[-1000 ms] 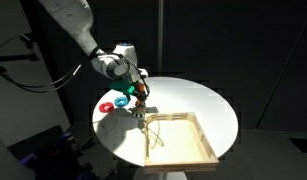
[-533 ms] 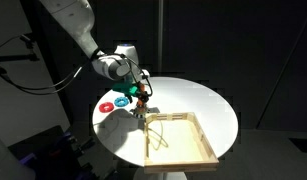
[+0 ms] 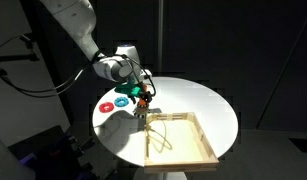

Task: Move the black and white item to the wooden tray

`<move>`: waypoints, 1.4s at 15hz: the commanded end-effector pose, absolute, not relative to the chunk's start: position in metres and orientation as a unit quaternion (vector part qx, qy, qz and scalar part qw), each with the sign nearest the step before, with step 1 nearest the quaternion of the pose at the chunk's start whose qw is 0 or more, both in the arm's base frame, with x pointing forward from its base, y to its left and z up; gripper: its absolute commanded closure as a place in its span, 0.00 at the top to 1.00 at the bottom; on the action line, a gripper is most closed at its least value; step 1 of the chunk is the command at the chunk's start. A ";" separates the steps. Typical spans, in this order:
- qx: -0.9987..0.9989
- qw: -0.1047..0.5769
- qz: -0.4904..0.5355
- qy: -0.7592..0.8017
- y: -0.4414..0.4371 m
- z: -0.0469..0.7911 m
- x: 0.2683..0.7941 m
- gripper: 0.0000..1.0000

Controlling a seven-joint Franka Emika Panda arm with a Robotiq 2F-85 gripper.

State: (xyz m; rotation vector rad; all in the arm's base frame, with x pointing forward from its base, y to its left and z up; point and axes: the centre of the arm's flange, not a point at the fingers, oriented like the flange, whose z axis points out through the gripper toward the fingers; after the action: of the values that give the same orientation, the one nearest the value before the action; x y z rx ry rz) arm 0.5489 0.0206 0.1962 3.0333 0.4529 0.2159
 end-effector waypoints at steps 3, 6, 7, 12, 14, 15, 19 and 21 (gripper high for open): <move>0.985 0.037 0.086 0.144 0.022 0.189 0.554 1.00; 0.984 0.035 0.093 0.145 0.022 0.187 0.555 1.00; 0.984 0.032 0.095 0.144 0.022 0.186 0.555 1.00; 0.985 0.021 0.102 0.137 0.022 0.184 0.554 1.00; 0.986 0.016 0.103 0.130 0.020 0.183 0.553 1.00; 0.987 0.012 0.103 0.126 0.020 0.183 0.552 1.00; 0.989 0.003 0.102 0.109 0.016 0.181 0.550 1.00; 0.989 0.002 0.103 0.103 0.014 0.180 0.549 0.75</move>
State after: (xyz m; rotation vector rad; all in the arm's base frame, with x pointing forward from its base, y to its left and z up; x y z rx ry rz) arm 0.5526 0.0191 0.1932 3.0841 0.3579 0.3245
